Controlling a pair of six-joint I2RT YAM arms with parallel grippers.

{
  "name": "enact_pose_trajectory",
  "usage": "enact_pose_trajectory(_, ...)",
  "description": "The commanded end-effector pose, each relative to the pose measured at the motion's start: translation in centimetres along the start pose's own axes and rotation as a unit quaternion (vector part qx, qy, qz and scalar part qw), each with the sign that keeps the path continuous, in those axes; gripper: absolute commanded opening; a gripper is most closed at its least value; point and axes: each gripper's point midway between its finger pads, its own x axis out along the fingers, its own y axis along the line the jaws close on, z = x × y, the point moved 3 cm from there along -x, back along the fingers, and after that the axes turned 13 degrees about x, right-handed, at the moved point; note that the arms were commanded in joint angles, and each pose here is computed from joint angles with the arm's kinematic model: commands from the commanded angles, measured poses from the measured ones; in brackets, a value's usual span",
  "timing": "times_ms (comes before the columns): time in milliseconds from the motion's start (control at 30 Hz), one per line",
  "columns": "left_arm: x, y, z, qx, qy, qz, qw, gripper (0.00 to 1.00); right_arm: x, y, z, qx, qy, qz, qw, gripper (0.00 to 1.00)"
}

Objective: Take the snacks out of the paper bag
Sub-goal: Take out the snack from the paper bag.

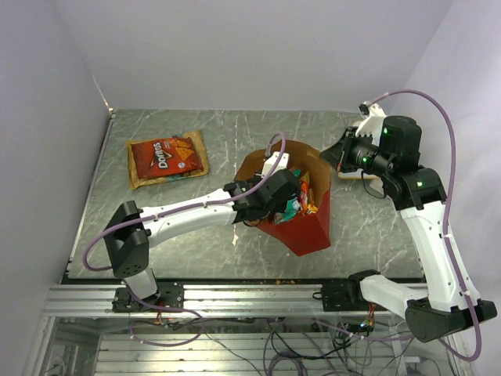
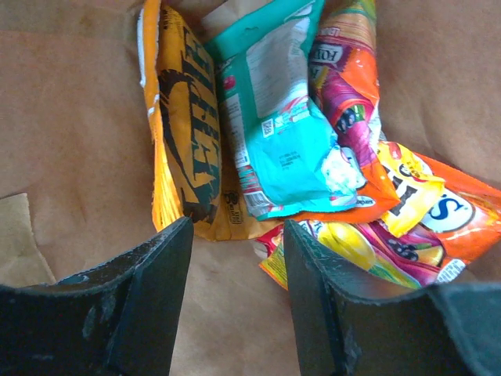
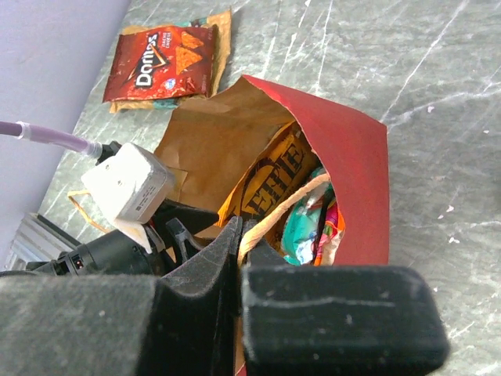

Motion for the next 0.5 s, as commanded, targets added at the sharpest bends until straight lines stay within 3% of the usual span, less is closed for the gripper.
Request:
enact_pose_trajectory(0,-0.5,1.6,0.6,-0.013,-0.024,0.039,0.999,0.61,-0.8,0.4,0.2,-0.014,-0.013,0.006,1.0,0.0)
enact_pose_trajectory(300,0.3,3.6,0.5,-0.014,-0.02,0.079,0.997,0.62,-0.8,0.6,0.1,-0.014,-0.011,0.014,1.0,0.0)
enact_pose_trajectory(400,1.2,4.1,0.2,-0.007,-0.012,0.088,0.996,0.37,-1.0,0.6,0.0,-0.014,-0.012,0.013,1.0,0.0)
enact_pose_trajectory(467,1.8,4.0,0.2,0.003,-0.009,0.089,0.996,0.35,-1.1,0.6,-0.1,-0.014,-0.013,0.013,1.0,0.0)
